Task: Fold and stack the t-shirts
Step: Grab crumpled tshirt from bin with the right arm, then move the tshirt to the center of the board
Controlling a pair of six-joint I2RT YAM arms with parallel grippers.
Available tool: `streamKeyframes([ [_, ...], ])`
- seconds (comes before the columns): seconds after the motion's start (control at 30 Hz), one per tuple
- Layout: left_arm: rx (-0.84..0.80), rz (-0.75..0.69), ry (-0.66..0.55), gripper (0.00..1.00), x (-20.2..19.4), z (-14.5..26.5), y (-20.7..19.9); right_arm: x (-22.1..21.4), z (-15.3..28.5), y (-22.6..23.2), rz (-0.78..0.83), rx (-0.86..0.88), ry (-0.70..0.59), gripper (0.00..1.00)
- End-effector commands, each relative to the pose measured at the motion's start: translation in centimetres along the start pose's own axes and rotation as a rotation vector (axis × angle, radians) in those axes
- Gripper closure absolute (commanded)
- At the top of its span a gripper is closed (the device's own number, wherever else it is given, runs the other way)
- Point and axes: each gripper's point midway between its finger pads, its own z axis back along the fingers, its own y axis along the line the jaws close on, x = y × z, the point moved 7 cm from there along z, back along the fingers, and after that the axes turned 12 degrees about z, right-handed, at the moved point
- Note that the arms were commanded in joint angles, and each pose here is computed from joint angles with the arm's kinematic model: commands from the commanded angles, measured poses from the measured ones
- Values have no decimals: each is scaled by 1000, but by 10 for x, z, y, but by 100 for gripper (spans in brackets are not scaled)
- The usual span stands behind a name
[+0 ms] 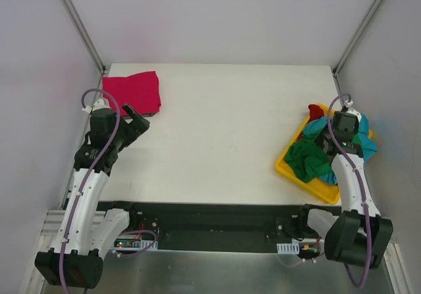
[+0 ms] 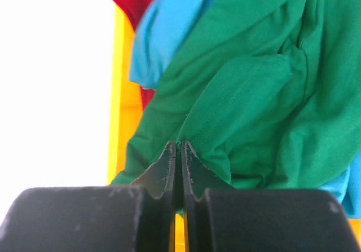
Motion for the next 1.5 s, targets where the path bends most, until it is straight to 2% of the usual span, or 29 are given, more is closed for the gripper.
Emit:
streamKeyframes([
  [0.0,-55,11,-8,1,0,8,-5,39,41,6,25,91,-173,99],
  [0.1,-65,18,-13,1,0,11,-5,69,77,12,24,165,-301,99],
  [0.3,-86,27,31,1,-9,12,-3,140,176,51,64,526,-598,99],
  [0.47,-90,30,66,1,-15,10,1,169,266,113,323,779,-767,99],
  [0.73,-128,34,114,1,-24,15,1,205,359,216,525,1163,-923,99],
  [0.8,-135,30,122,1,-26,16,3,212,366,250,536,1205,-939,99],
  [0.9,-144,26,123,1,-30,18,7,230,383,263,470,1188,-988,99],
  [0.93,-150,27,123,1,-31,19,9,234,381,265,442,1157,-990,99],
  [1.07,-151,10,95,1,-32,23,15,222,325,263,394,881,-898,99],
  [1.13,-134,3,69,1,-30,26,19,207,290,239,373,686,-825,99],
  [1.2,-117,7,49,1,-30,26,23,188,249,214,355,573,-724,99],
  [1.3,-89,36,57,1,-31,20,24,153,184,185,312,527,-508,99],
  [1.33,-70,41,65,1,-31,16,25,142,160,177,330,504,-431,95],
  [1.37,-40,46,78,1,-32,10,27,134,141,170,340,462,-371,82],
  [1.43,27,60,96,1,-34,-4,31,121,114,160,389,376,-278,49],
  [1.47,54,75,108,1,-34,-10,32,119,106,156,427,336,-250,37],
])
